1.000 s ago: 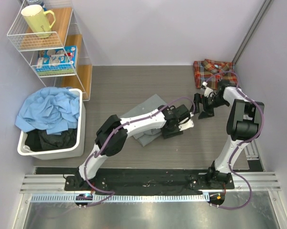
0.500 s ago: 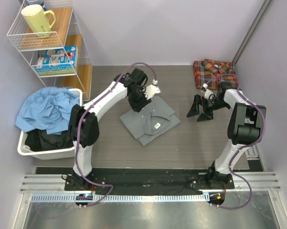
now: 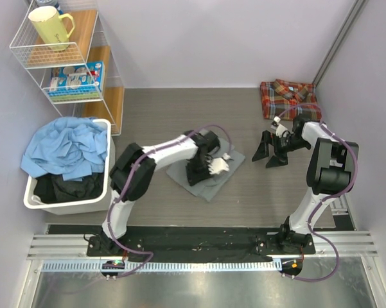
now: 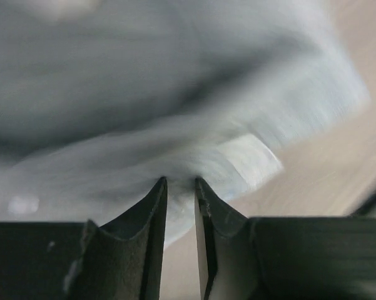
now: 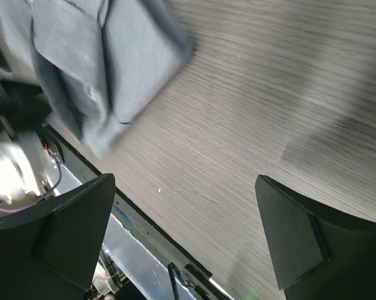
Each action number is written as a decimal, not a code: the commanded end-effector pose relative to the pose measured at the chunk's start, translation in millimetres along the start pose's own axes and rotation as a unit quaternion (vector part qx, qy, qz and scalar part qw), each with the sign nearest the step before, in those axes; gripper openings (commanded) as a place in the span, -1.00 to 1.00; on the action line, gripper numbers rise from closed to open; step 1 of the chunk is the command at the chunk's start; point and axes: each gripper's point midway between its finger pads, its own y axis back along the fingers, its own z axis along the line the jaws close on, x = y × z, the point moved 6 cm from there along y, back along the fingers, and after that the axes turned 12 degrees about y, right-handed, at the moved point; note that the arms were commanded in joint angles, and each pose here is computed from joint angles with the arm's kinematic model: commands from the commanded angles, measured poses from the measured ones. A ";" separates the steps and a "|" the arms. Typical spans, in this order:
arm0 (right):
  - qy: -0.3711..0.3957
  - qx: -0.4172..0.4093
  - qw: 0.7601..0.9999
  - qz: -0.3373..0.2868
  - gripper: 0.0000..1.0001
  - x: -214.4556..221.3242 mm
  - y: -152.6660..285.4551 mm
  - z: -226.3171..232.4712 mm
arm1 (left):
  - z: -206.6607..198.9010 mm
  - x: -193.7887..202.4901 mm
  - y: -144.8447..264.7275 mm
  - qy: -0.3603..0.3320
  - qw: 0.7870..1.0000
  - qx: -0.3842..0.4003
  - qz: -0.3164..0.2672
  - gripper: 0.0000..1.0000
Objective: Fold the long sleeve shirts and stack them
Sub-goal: Fold the shirt
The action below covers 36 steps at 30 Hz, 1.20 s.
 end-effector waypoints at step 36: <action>0.479 0.064 0.875 -0.020 -0.50 -211.2 -129.1 149.1 | 20.5 42.6 100.0 0.251 0.909 0.060 -0.328 0.16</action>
